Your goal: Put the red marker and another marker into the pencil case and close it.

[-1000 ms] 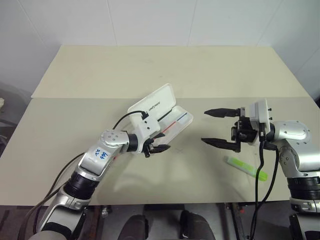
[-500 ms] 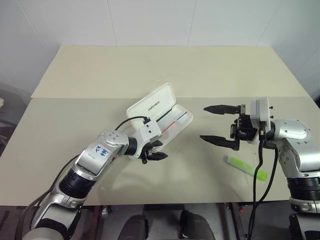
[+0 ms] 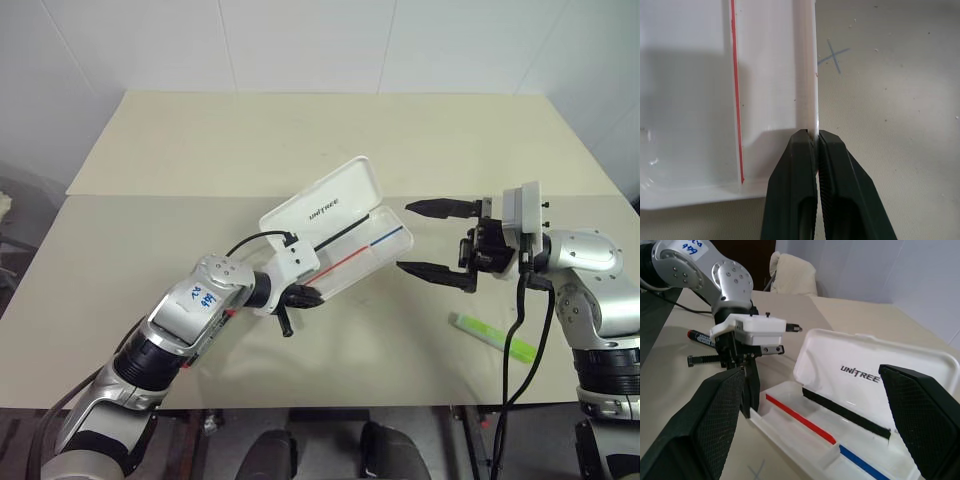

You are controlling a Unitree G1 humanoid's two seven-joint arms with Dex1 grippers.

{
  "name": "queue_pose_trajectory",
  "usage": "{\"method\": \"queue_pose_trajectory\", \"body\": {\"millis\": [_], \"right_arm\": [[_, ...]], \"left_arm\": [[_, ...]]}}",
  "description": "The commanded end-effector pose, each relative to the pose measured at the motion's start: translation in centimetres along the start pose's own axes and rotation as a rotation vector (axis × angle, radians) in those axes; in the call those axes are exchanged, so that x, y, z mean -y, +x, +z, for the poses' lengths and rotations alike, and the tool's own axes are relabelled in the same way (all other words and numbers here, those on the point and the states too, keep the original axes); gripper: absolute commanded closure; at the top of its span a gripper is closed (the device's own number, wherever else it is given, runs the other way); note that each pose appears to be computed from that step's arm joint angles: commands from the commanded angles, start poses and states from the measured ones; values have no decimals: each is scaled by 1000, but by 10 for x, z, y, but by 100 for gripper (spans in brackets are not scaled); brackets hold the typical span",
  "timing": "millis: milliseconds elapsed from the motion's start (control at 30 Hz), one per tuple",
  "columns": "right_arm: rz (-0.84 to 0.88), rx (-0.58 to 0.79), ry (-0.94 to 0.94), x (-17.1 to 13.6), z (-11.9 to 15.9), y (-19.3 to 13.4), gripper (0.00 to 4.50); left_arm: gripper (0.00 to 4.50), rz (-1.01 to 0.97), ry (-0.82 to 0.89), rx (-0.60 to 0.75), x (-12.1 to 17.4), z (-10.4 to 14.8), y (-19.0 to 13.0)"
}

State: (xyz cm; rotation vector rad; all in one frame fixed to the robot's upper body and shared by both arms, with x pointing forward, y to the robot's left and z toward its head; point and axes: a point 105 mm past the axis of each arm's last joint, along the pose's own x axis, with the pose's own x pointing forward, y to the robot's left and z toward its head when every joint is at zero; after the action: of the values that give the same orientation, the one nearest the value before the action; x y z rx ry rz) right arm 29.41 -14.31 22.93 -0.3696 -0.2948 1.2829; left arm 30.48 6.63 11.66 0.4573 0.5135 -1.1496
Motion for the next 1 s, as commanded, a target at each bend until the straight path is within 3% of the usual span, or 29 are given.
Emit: {"method": "queue_pose_trajectory", "body": {"millis": [33, 433, 967, 1000], "right_arm": [[6, 39, -54, 0, 16, 1, 0], [27, 20, -29, 0, 15, -4, 0], [-12, -8, -12, -9, 16, -17, 0], [-18, -5, -12, -10, 16, -17, 0]], "left_arm": [[447, -71, 4, -20, 13, -6, 13], [447, -303, 207, -13, 38, 1, -7], [447, -341, 283, -71, 39, -2, 1], [422, -333, 275, -74, 38, -2, 2]]}}
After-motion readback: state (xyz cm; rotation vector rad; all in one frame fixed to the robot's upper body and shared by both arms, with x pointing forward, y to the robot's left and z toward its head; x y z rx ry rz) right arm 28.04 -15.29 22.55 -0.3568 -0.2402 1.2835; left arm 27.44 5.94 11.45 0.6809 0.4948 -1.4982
